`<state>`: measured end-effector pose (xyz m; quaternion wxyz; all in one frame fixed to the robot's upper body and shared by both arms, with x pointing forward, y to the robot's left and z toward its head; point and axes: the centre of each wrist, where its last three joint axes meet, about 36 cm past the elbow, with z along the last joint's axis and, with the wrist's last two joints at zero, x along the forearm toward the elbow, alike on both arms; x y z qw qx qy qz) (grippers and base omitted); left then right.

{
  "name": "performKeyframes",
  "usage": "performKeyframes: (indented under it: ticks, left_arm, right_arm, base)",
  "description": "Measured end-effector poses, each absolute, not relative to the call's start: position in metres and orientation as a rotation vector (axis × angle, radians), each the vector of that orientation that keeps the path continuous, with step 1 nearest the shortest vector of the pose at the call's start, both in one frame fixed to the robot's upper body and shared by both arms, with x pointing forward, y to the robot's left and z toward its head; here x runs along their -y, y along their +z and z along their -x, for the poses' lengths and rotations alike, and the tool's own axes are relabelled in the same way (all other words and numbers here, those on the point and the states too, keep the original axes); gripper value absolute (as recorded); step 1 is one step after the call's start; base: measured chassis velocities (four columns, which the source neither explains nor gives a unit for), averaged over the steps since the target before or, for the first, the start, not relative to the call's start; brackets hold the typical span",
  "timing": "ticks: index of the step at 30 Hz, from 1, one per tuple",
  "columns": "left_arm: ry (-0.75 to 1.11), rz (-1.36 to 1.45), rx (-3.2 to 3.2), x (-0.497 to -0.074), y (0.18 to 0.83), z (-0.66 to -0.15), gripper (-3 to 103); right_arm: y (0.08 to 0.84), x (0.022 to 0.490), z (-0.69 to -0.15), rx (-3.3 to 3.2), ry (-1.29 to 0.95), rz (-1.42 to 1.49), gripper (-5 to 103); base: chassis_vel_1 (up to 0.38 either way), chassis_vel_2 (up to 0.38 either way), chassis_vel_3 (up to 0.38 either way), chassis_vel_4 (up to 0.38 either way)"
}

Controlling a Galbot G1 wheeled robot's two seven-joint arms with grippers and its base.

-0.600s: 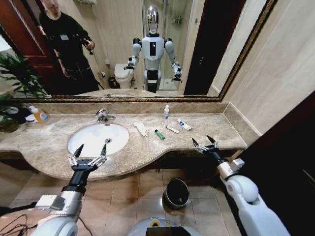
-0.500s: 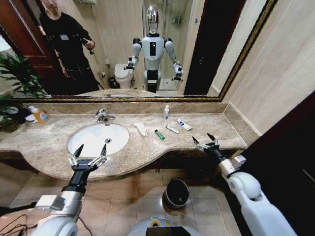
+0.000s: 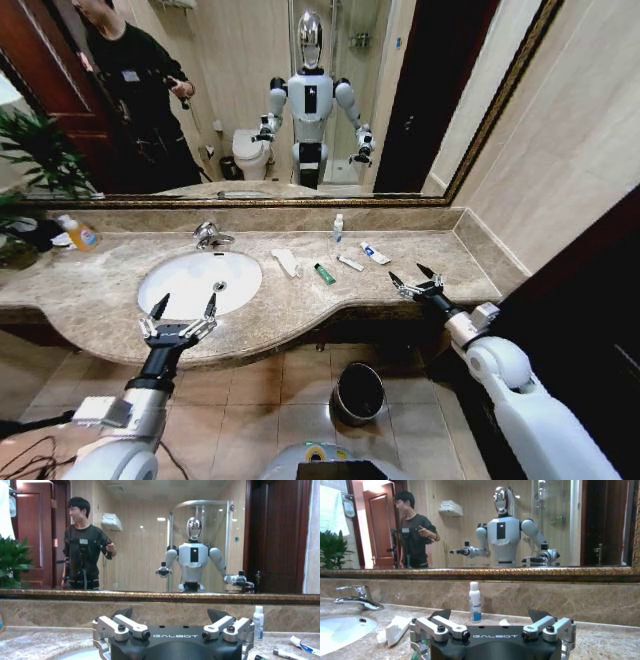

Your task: Pick up the trash from the sink and place it in the trash bin.

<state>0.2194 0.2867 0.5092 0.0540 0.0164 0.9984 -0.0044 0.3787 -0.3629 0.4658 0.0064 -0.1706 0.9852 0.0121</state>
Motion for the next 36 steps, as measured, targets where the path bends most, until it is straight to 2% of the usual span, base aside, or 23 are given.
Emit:
performKeyframes:
  ticks: [12,19,28,36]
  left_arm:
    - [-0.013,-0.05,-3.033,-0.287,0.509,-0.219,100]
    - [-0.013,-0.05,-3.033,-0.287,0.509,-0.219,100]
    - [-0.013,-0.05,-3.033,-0.287,0.509,-0.219,100]
    - [-0.013,-0.05,-3.033,-0.287,0.509,-0.219,100]
  right_arm:
    - [0.471,0.358,-0.389,-3.104,0.031,0.481,100]
    - [0.476,0.374,-0.408,-3.119,-0.018,0.464,100]
    - [0.472,0.392,-0.458,-3.144,-0.073,0.496,100]
    - [0.46,0.362,-0.507,-3.181,-0.076,0.646,100]
  base:
    - [0.0,0.0,0.0,0.0]
    - [0.0,0.0,0.0,0.0]
    - [0.0,0.0,0.0,0.0]
    - [0.0,0.0,0.0,0.0]
